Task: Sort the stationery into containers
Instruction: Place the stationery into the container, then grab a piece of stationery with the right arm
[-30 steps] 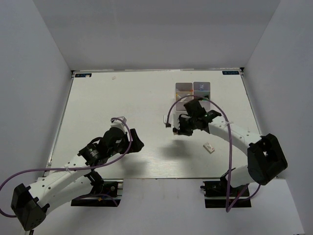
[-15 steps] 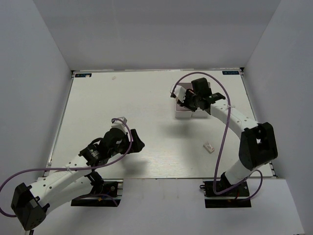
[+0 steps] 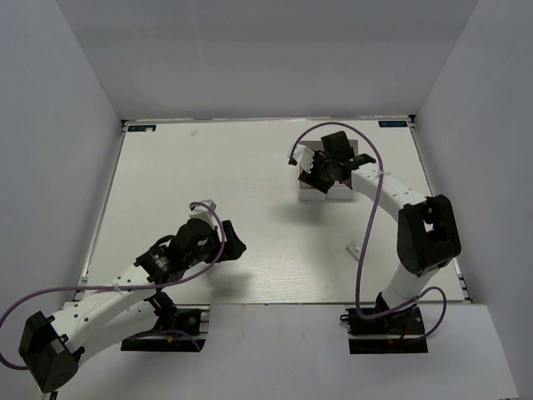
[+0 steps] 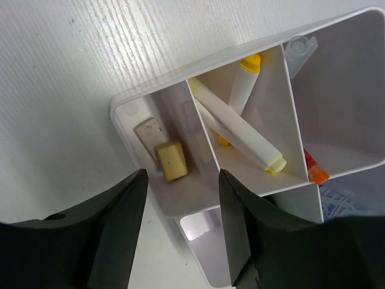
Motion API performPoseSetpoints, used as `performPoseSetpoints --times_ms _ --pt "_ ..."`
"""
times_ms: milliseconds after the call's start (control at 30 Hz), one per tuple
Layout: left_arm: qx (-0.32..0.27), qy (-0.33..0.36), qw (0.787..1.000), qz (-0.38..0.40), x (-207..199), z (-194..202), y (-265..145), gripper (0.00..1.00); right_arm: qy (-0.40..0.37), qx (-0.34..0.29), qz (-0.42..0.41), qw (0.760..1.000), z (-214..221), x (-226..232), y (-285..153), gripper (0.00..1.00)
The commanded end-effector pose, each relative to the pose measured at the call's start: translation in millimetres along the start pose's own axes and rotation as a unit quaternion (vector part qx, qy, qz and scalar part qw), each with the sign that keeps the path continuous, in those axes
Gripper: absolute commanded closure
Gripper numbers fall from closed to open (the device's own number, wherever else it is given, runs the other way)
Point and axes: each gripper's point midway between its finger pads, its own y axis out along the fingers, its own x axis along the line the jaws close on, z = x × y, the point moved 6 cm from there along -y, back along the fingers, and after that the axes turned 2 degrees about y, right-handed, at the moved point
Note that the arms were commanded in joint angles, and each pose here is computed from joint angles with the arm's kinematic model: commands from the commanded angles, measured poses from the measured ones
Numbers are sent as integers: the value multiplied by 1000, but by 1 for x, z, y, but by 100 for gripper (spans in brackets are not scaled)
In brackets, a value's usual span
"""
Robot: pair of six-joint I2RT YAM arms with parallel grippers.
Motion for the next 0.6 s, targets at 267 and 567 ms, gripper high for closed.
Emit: performPoseSetpoints --times_ms 267,567 --pt "-5 -4 1000 17 -6 -2 1 1 43 -44 27 998 -14 -11 -60 73" --pt "9 -3 1000 23 -6 4 11 1 146 53 -82 984 67 93 -95 62"
